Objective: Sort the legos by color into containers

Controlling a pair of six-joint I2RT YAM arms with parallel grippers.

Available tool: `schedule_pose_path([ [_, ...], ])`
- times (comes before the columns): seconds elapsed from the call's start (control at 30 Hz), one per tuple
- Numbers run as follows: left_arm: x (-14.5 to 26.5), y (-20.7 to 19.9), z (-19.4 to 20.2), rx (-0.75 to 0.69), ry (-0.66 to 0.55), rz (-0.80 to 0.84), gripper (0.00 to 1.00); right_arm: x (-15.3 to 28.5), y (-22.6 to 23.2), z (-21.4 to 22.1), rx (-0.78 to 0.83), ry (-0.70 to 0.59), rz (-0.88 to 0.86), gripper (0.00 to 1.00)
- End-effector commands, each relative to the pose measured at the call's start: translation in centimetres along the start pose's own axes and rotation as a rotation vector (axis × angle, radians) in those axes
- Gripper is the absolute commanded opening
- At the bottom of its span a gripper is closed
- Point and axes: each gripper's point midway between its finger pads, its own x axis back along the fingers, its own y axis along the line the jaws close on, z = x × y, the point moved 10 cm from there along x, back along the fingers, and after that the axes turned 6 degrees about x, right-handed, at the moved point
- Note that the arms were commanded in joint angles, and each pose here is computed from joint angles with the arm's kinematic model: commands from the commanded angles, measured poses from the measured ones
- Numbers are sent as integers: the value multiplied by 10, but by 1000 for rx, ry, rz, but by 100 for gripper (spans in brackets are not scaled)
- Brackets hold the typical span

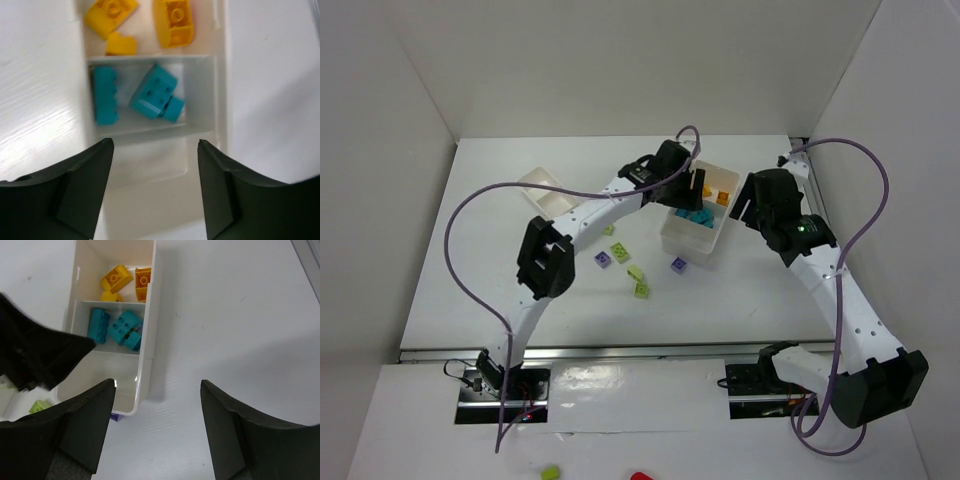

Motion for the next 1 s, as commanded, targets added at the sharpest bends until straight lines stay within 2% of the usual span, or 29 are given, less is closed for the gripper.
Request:
schedule_pose_path([
  [0.0, 75, -3, -17, -60, -112, -86, 74, -4, 2, 1, -14, -6, -19, 76],
  [0.03, 109, -5, -20, -60, -160, -98, 72, -5, 3, 0, -18, -11, -31, 76],
  [0.07, 119, 10, -18, -20, -178, -171, 71, -7, 4, 1, -15, -3, -28, 76],
  [0.1, 116, 32, 9, 15, -103, -245, 67, -7, 6, 0, -18, -7, -45, 76],
  [0.13, 134, 39, 13, 67, -111, -276, 64, -11, 8, -1, -19, -8, -45, 76],
  [0.2, 130, 69, 40, 199, -39, -359, 58, -14, 10, -1, -11, -7, -58, 76],
  [0.27, 127, 81, 57, 259, 3, -402, 54, -18, 15, 0, -5, 1, -74, 76],
  [0.4, 113, 96, 75, 380, 21, -491, 57, -22, 29, 2, 18, 24, -117, 76],
  [0.5, 97, 104, 81, 409, 17, -549, 58, -20, 35, 1, 31, 15, -118, 76],
  [0.53, 89, 112, 85, 414, 38, -572, 62, -20, 35, 1, 31, 15, -118, 76],
  [0.67, 73, 129, 83, 405, 46, -608, 70, -16, 36, 2, 41, 2, -102, 76],
  [0.93, 53, 164, 76, 350, 79, -648, 68, -16, 35, 3, 36, 7, -90, 76],
  [0.97, 53, 161, 68, 341, 55, -631, 68, -16, 35, 3, 36, 7, -90, 76],
])
